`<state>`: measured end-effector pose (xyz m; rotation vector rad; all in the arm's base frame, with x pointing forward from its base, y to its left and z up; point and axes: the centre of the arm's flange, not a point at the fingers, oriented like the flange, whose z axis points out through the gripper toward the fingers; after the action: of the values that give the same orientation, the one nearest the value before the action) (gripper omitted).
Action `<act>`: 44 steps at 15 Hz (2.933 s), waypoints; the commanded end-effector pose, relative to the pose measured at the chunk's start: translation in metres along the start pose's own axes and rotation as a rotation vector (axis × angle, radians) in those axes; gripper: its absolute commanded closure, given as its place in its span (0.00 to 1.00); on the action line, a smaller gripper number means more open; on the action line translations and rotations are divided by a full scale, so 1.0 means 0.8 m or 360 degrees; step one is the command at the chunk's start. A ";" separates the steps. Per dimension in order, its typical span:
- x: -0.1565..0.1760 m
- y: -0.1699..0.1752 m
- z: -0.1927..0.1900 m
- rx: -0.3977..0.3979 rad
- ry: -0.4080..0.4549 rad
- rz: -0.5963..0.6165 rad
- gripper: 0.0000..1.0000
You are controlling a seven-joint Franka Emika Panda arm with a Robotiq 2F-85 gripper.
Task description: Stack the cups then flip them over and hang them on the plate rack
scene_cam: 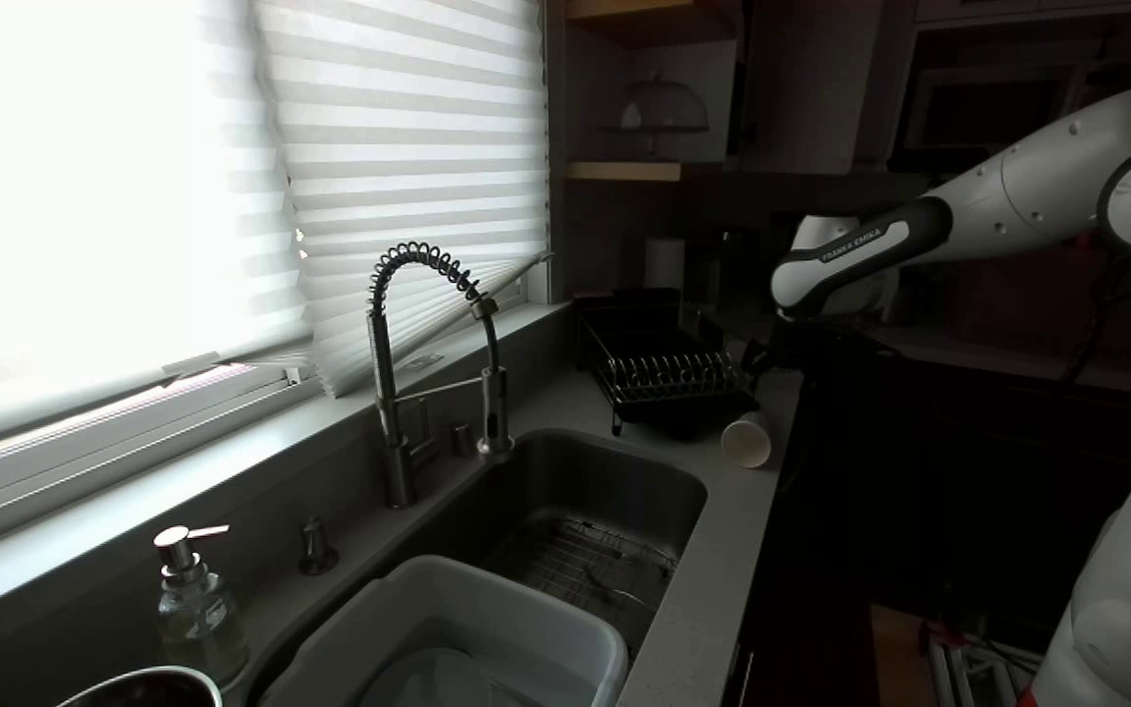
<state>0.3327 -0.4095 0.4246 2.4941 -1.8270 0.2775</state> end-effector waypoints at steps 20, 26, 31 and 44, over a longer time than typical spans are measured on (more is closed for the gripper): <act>0.011 -0.020 0.114 -0.0001 0.0045 0.0237 0.00; 0.010 -0.023 0.126 0.0025 0.0035 0.0259 0.27; 0.007 -0.024 0.104 0.0018 0.0035 0.0284 0.51; -0.014 -0.004 -0.005 -0.0027 0.0031 0.0291 0.60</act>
<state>0.3504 -0.4102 0.3934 2.3376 -2.0819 0.2511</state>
